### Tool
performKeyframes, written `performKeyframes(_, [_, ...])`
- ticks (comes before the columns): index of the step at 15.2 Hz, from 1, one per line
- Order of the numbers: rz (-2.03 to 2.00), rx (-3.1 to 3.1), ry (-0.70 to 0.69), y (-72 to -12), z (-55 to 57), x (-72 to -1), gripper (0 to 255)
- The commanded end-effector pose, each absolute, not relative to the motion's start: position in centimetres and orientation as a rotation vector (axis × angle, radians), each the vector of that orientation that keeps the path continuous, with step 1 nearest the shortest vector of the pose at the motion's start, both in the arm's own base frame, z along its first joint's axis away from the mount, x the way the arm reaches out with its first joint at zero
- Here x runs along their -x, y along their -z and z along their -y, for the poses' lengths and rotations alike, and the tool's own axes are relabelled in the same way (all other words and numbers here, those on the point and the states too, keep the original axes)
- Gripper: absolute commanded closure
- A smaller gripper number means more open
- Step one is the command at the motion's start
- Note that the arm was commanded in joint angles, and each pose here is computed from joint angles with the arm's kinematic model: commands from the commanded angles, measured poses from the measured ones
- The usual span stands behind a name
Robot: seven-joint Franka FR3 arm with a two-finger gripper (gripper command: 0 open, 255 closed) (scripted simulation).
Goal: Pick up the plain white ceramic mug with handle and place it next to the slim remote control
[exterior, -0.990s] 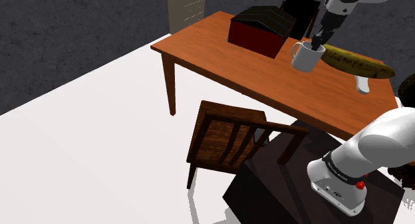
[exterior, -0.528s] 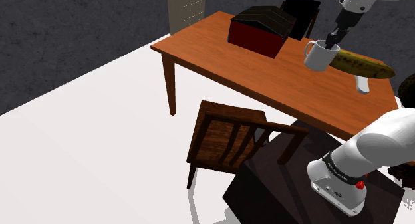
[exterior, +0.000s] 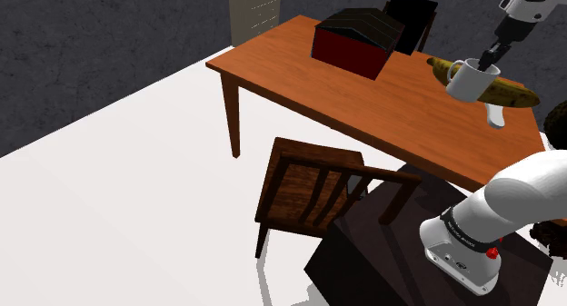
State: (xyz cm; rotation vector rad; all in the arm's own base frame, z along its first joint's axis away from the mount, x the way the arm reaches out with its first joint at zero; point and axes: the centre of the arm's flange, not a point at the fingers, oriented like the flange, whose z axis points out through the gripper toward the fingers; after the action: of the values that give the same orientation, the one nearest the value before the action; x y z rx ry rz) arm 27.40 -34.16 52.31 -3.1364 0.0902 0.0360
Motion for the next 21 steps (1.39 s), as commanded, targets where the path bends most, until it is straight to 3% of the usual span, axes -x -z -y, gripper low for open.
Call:
performKeyframes(1, [-0.088, 3.137, -0.036, -52.1, 36.1, -25.6, 255])
performKeyframes(11, [-0.088, 3.137, -0.036, -52.2, 45.3, -16.1, 255])
performKeyframes(21, [-0.088, 3.137, -0.036, -47.4, 45.7, -15.7, 255])
